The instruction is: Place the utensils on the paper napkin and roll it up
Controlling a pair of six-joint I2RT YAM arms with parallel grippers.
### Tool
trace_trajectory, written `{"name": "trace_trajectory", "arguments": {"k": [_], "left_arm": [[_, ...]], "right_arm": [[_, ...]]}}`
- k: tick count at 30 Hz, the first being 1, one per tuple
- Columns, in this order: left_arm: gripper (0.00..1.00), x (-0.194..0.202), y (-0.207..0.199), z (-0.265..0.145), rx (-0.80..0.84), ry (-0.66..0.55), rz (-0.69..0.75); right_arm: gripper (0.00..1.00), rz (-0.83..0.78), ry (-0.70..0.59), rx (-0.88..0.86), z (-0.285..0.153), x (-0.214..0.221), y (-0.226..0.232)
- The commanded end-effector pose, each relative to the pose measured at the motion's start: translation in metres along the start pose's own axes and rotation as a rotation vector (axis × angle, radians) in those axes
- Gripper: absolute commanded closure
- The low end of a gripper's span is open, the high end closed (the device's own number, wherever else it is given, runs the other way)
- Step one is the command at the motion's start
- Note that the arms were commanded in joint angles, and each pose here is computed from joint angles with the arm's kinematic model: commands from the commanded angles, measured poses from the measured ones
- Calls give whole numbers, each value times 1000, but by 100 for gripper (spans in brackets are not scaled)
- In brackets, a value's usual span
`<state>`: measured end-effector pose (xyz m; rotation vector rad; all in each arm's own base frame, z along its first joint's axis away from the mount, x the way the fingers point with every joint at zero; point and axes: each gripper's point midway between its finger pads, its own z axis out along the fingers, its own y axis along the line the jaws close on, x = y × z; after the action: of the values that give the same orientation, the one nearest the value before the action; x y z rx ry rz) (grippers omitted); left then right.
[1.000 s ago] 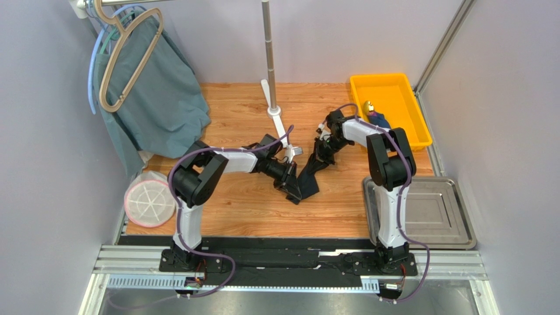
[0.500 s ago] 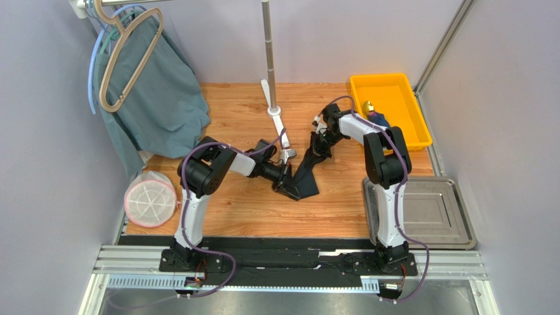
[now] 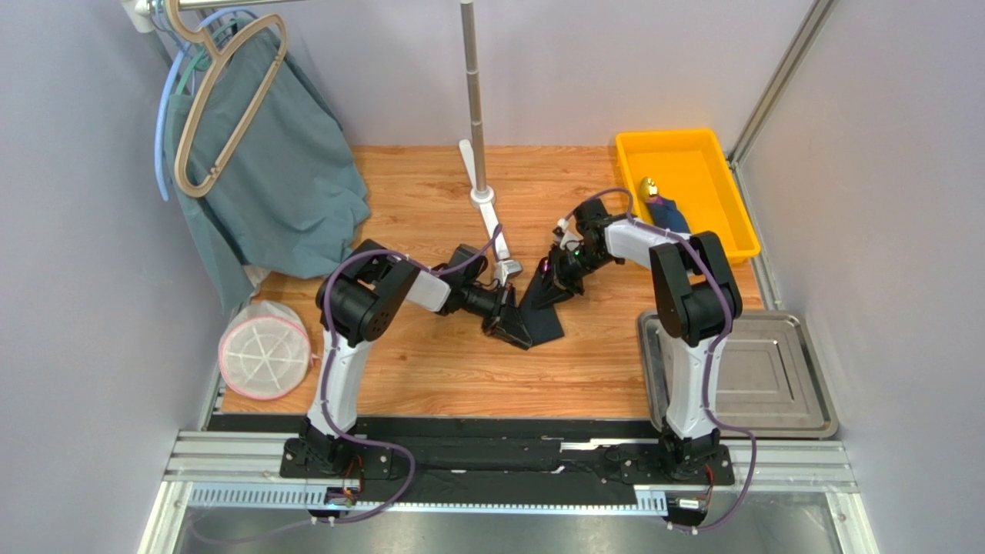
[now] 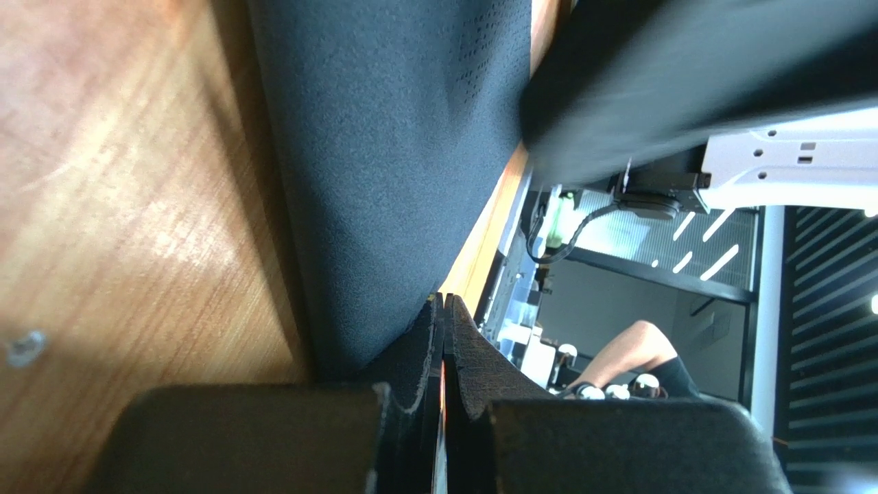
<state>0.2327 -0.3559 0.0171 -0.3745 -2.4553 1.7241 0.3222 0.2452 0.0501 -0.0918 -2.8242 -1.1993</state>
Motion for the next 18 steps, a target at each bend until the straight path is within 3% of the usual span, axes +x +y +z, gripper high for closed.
{"name": "trace_trajectory", "arguments": {"k": [1, 11, 18], "left_arm": [[100, -4, 24, 1, -91, -66, -4], [91, -26, -54, -19, 2, -137, 225], [92, -18, -13, -10, -65, -109, 133]], "right_arm": [[93, 29, 12, 86, 16, 3, -31], [98, -42, 47, 236, 23, 2, -68], [99, -73, 51, 255, 23, -1, -71]]}}
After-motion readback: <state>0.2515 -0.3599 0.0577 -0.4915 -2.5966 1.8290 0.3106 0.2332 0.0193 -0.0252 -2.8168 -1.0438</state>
